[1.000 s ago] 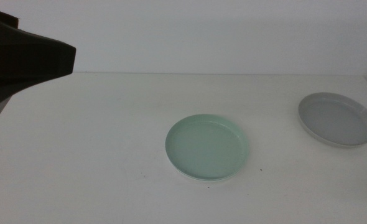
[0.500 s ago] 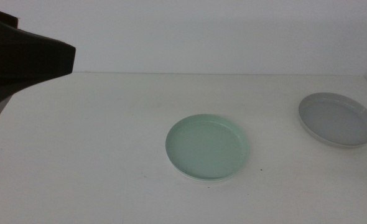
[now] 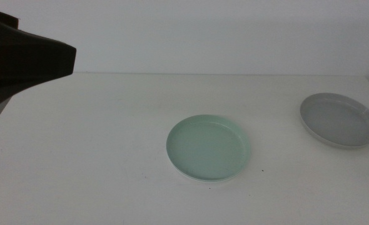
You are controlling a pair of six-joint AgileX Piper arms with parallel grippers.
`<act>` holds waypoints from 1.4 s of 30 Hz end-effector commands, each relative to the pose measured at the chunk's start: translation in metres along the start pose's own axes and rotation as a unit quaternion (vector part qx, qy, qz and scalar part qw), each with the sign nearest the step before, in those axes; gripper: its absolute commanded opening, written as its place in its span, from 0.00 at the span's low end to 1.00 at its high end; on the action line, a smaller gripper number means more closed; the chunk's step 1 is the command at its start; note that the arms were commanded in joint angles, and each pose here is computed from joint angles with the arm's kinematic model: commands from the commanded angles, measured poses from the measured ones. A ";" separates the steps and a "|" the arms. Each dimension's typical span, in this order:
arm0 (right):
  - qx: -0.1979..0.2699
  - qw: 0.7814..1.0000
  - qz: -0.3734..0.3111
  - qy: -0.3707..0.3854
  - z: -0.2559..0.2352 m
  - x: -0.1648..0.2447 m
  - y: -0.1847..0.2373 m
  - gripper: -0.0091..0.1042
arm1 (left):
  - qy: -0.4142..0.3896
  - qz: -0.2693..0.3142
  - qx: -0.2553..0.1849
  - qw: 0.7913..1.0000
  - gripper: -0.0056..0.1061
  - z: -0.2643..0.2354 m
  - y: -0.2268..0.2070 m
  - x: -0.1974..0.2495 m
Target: Stack the three bowls on top of each other.
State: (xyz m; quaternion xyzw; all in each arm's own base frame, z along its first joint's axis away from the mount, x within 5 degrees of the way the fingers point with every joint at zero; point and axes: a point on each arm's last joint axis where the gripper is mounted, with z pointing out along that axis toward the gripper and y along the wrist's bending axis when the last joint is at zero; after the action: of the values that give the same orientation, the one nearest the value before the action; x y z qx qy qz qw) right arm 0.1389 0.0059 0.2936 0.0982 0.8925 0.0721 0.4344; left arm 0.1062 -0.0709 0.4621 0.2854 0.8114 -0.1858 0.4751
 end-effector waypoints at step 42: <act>0.113 0.961 0.073 0.242 0.246 -0.140 -0.100 0.76 | -0.008 -0.002 0.001 1.000 0.89 -0.001 -0.001 -0.001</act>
State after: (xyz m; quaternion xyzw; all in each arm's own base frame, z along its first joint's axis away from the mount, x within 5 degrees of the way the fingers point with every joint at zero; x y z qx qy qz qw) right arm 0.4012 -0.1076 0.2355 0.1934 0.9646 0.0294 0.1767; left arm 0.1062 -0.0709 0.4621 0.2854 0.8114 -0.1858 0.4751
